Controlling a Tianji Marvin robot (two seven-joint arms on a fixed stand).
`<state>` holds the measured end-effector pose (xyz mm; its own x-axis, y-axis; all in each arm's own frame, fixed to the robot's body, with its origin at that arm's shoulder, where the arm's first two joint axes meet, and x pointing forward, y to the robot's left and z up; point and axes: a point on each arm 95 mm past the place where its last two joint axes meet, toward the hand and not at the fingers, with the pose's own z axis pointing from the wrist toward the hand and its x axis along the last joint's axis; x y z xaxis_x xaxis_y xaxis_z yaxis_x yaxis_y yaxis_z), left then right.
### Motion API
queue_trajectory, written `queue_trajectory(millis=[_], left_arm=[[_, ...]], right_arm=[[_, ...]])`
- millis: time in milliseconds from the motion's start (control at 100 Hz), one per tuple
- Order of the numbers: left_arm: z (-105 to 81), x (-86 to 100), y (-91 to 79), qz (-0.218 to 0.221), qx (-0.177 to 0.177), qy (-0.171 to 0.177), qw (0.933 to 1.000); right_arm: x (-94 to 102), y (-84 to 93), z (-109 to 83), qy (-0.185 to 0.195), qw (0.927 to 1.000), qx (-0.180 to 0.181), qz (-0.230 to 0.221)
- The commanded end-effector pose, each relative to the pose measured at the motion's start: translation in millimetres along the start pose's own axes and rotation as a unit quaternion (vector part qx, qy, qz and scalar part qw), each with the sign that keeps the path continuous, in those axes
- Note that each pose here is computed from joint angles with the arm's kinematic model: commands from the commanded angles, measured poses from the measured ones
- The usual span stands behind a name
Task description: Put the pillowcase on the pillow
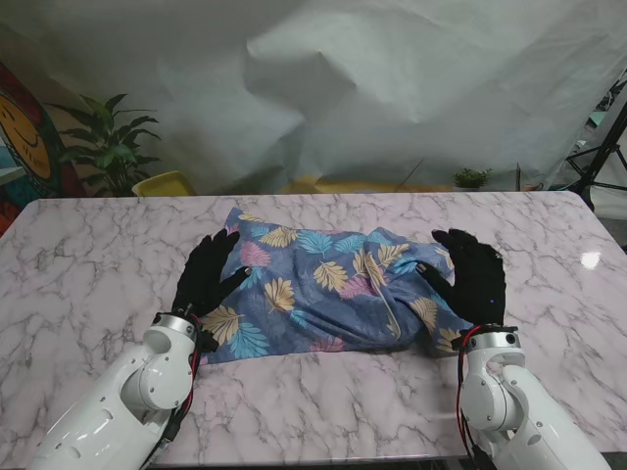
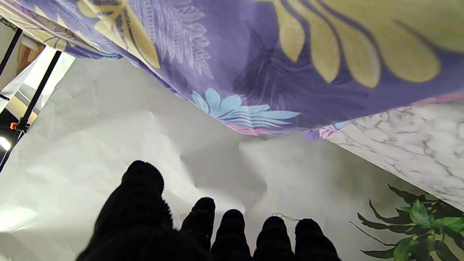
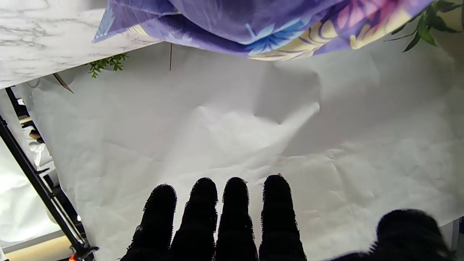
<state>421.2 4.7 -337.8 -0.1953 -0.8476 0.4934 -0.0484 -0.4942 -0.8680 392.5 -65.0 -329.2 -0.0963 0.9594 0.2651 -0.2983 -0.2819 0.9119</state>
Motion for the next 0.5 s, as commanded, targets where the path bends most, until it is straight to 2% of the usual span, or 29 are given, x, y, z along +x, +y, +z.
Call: queue_trajectory(millis=[0,490], left_arm=[[-2.0,-3.0,3.1,0.007,-0.013,0.000,0.9999],[-3.8,-4.0,2.7,0.015,-0.009,-0.003,0.9998]], right_arm=[[-2.6,-2.7,-2.0,-0.006,0.9999,0.009,0.003],[-6.3,-4.3,-4.5,-0.006,1.0000,0.006,0.000]])
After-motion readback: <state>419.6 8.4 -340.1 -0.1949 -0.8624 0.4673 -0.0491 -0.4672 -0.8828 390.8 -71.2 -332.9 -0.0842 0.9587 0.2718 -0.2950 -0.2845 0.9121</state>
